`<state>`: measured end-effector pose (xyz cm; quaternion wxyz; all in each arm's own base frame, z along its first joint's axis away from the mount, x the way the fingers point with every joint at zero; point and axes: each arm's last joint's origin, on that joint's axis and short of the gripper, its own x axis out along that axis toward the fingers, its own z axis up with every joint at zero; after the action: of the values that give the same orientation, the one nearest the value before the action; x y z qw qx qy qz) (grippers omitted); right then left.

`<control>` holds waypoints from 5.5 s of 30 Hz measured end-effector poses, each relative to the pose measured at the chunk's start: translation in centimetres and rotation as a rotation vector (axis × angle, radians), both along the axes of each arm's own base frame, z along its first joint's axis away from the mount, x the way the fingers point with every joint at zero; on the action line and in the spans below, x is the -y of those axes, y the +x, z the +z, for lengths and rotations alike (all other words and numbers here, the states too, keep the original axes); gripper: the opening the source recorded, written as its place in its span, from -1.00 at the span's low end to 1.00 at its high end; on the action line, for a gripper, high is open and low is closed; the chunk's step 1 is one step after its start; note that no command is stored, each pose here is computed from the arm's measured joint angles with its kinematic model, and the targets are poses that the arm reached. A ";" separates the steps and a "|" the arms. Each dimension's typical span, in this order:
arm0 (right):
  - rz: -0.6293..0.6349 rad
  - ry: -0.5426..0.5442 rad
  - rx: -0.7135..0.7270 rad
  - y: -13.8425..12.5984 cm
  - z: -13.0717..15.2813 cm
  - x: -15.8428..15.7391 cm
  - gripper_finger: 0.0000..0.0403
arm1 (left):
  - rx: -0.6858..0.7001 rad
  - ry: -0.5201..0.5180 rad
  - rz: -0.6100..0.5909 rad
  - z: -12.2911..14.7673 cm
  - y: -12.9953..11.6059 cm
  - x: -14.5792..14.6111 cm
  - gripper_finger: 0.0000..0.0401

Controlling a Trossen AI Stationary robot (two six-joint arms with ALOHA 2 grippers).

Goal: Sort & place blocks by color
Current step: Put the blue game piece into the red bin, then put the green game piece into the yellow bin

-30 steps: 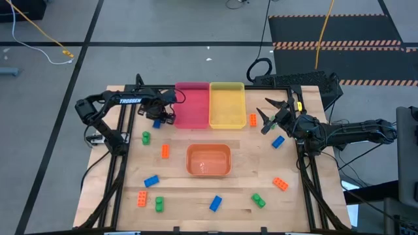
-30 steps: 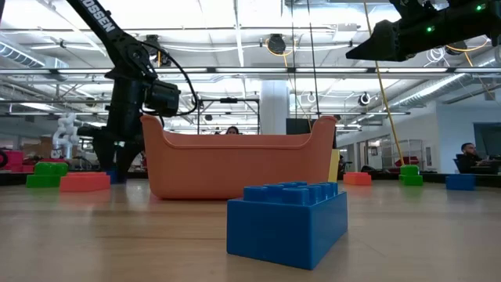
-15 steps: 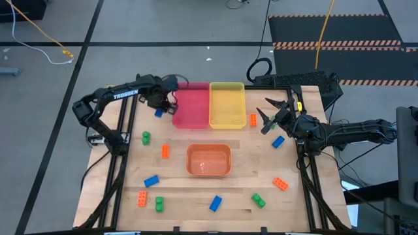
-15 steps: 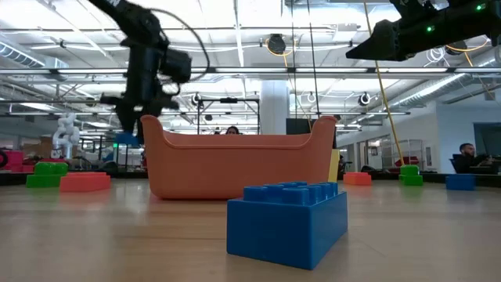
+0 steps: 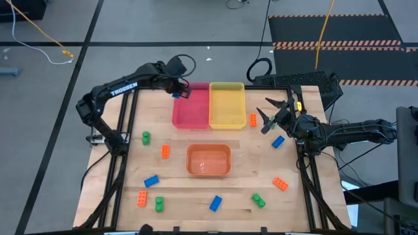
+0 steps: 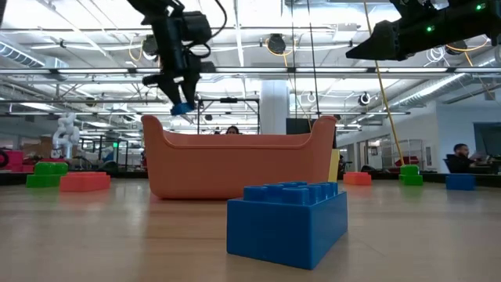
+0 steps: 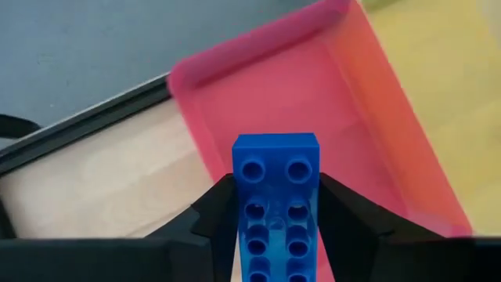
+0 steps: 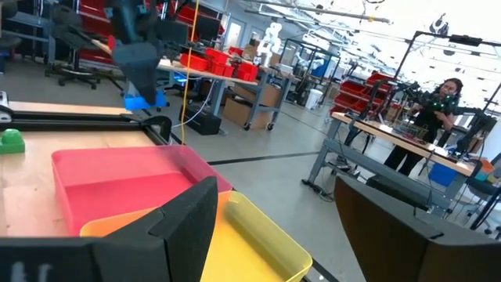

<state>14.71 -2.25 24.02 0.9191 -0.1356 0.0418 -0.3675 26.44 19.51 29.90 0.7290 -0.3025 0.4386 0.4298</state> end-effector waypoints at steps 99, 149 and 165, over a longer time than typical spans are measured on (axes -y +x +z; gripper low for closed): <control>-0.560 0.994 -0.678 3.2 -0.4 9.2 0.26 | 0.834 0.689 -0.747 -1.9 -2.1 9.7 0.35; -0.733 1.222 -0.717 0.4 -9.6 10.8 -0.31 | 0.762 0.661 -0.780 -2.2 -2.7 10.1 0.35; -0.481 1.009 -0.505 2.4 -4.1 11.1 -0.39 | 0.755 0.662 -0.783 -2.2 -2.7 10.1 0.35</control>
<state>17.15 -13.32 19.95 0.7230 0.2466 0.4565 -0.4562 23.69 9.44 27.69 0.9914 -0.0092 0.0734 0.1078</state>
